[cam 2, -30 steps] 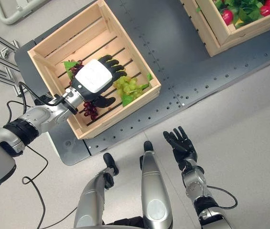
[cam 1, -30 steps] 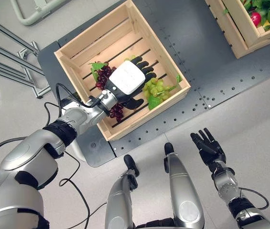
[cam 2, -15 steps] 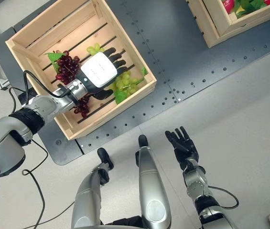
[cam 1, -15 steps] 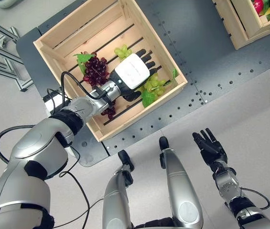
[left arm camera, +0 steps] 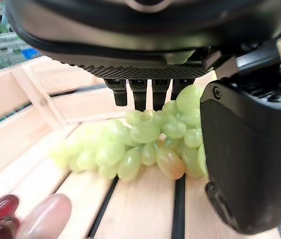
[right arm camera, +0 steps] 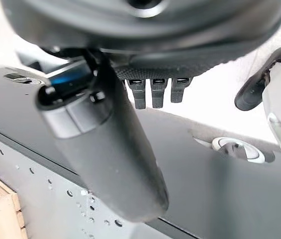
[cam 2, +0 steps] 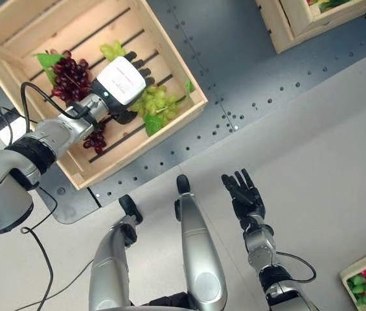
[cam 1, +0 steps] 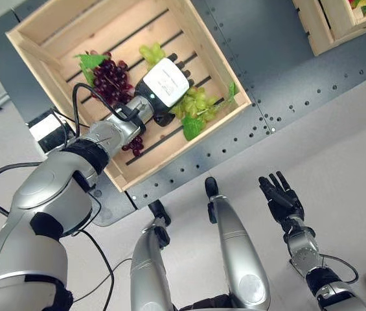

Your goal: Pick up the fruits from the basket on one side to the basket on the other side

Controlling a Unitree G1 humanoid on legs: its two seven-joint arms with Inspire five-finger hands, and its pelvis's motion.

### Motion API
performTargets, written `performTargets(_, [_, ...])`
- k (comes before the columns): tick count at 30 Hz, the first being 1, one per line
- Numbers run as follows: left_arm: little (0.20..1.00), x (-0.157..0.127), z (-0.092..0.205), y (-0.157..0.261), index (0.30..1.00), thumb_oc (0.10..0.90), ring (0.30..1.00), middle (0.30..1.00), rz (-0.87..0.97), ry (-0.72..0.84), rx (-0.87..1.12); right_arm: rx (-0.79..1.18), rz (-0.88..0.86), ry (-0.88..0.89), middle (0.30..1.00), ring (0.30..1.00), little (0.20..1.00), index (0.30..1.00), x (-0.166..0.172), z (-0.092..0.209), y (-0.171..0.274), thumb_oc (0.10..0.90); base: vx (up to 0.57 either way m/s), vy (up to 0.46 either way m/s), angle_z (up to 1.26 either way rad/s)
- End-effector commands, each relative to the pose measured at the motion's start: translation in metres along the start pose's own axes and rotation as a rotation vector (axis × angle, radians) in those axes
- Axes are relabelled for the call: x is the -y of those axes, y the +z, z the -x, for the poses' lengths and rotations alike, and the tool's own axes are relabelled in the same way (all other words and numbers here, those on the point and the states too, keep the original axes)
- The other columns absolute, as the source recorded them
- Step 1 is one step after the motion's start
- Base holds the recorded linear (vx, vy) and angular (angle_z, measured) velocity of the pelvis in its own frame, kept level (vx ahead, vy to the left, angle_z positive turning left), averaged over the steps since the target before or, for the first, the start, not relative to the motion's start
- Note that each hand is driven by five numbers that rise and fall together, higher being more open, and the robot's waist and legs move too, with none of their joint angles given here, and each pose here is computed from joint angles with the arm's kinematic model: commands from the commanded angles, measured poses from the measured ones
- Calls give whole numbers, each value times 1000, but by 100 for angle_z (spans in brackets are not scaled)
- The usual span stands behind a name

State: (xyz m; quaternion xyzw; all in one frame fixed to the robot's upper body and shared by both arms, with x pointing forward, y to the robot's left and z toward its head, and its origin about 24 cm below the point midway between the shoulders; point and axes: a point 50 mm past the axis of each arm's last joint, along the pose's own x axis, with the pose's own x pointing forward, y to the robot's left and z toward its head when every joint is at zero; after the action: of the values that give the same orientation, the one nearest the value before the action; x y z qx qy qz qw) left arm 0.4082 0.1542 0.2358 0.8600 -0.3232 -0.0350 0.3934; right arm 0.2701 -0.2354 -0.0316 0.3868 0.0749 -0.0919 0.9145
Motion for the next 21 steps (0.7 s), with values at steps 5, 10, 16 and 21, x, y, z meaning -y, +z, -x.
performTargets(5, [900,-25,-12,11,900,800,900,900,71,-14,201,96,-22,5,900,900,900,900,-1,0,12,800,10,-11,-3])
performTargets(10, [900,-34,-13,32,900,800,900,900,61,44,368,76,-15,-23,900,900,900,900,5,-1,11,800,9,-13,-2])
performTargets(16, [848,-36,-14,53,848,765,848,848,25,36,487,73,-25,-27,900,900,900,900,2,-5,8,800,0,0,0])
performTargets(21, [300,-31,-16,53,300,400,300,300,63,-28,436,87,-25,-25,900,900,900,900,0,-5,9,800,0,2,-1])
